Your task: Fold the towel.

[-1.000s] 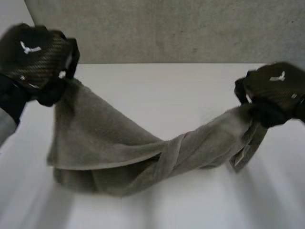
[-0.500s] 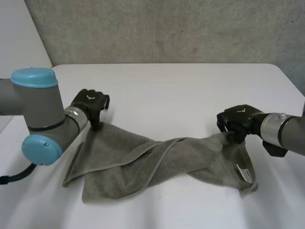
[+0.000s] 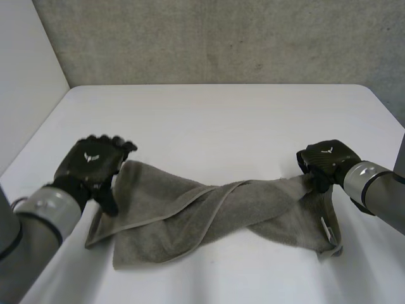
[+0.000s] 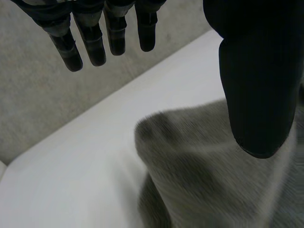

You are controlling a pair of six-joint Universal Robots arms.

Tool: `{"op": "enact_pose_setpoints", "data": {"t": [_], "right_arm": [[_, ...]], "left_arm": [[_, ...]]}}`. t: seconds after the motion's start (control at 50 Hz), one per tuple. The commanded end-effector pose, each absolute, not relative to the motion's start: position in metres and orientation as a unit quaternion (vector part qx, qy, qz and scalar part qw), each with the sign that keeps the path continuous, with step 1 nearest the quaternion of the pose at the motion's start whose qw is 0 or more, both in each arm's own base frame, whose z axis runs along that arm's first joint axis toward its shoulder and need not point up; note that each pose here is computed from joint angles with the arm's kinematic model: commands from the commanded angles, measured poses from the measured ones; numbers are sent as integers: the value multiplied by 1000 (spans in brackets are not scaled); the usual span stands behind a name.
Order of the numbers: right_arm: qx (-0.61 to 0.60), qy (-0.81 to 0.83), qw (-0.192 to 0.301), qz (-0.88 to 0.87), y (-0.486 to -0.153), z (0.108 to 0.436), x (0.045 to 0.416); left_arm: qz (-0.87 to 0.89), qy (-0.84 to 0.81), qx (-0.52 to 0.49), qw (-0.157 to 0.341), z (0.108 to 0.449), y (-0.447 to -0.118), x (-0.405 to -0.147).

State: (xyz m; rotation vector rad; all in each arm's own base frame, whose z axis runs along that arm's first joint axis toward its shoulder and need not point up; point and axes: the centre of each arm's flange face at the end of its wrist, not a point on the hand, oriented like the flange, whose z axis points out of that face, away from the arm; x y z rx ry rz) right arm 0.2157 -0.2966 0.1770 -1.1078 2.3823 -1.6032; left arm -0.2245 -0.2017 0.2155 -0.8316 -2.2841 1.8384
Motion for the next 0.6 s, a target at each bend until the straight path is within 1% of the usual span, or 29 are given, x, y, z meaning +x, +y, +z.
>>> {"op": "enact_pose_setpoints", "data": {"t": [0.02,0.1,0.14,0.16,0.26,0.32,0.36,0.42,0.6], "right_arm": [[-369,770,29,-519,-295,174,217],[-375,769,33,-516,-292,172,221],[-376,770,34,-515,-291,170,221],[-376,770,34,-515,-291,170,221],[-377,771,34,-512,-289,168,221],[-377,770,34,-513,-289,168,222],[-379,767,34,-517,-289,167,223],[-378,766,33,-518,-290,167,223],[-389,764,29,-514,-287,165,223]], "left_arm": [[569,-774,-275,43,182,-183,-215],[568,-777,-269,30,170,-188,-213],[563,-784,-261,9,157,-195,-212],[563,-785,-261,9,157,-195,-212],[543,-804,-242,-29,137,-204,-206],[538,-808,-237,-39,134,-204,-204],[533,-813,-229,-54,131,-204,-200],[532,-814,-225,-61,130,-204,-199],[548,-805,-219,-59,129,-212,-201]]}}
